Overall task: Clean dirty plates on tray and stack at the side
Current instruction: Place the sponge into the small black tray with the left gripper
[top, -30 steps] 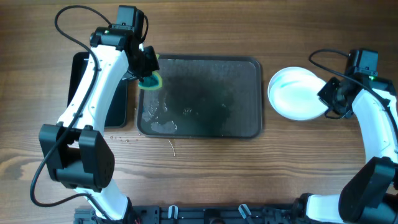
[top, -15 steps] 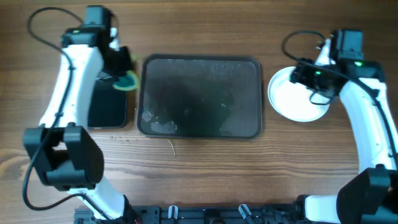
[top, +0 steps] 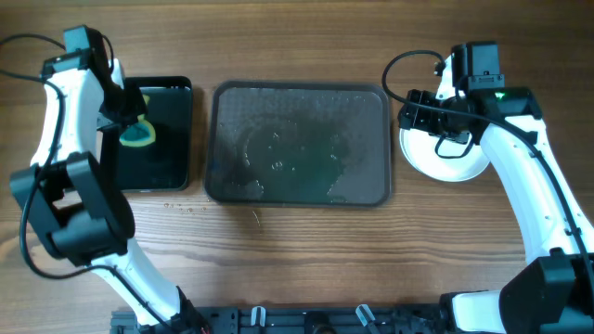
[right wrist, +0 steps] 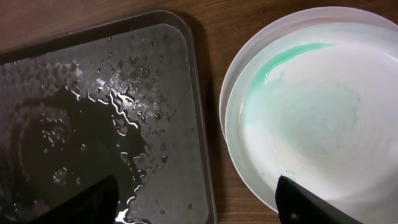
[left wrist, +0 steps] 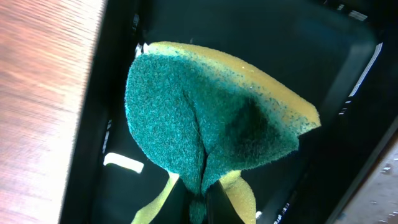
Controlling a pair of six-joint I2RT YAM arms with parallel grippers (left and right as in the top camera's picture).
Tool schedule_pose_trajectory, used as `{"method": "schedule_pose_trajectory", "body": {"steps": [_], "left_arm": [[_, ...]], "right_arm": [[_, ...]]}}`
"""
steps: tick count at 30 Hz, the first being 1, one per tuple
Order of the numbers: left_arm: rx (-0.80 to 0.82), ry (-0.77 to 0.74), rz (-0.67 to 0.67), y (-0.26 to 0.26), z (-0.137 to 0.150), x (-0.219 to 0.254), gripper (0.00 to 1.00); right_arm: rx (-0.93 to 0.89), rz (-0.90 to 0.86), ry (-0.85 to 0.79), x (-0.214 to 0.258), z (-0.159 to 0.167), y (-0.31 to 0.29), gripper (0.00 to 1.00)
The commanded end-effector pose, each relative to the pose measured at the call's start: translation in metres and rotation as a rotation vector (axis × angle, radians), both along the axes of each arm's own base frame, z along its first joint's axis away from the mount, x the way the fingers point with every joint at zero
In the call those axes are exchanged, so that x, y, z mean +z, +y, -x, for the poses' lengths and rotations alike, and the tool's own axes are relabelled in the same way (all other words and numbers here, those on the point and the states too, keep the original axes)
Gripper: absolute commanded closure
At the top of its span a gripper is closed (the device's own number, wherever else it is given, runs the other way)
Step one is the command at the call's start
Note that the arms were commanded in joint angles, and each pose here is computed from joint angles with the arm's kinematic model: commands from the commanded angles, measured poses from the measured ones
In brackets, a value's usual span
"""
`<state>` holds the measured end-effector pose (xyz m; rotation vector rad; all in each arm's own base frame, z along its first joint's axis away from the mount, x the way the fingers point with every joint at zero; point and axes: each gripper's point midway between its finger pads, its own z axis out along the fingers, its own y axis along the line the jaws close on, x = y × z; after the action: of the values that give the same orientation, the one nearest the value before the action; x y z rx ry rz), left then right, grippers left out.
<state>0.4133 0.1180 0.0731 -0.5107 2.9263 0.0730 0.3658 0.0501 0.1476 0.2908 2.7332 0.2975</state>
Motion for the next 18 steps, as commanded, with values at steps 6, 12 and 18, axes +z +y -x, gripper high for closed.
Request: {"method": "schedule_pose_trajectory", "body": {"steps": [6,12,18], "left_arm": [[-0.042,0.023,-0.012,0.006,-0.004,-0.019,0.02],[-0.024,-0.013,-0.017,0.001,-0.003,0.01,0.0],[-0.065,-0.115,-0.043,-0.02,0.003,0.076,0.0]], "right_arm": [[0.006,-0.006,0.0,0.003,0.0,0.003,0.19],[0.013,0.034,-0.031,0.019,-0.001,-0.003,0.18],[-0.131,0.088,-0.012,0.038,0.017,-0.032,0.09]]}}
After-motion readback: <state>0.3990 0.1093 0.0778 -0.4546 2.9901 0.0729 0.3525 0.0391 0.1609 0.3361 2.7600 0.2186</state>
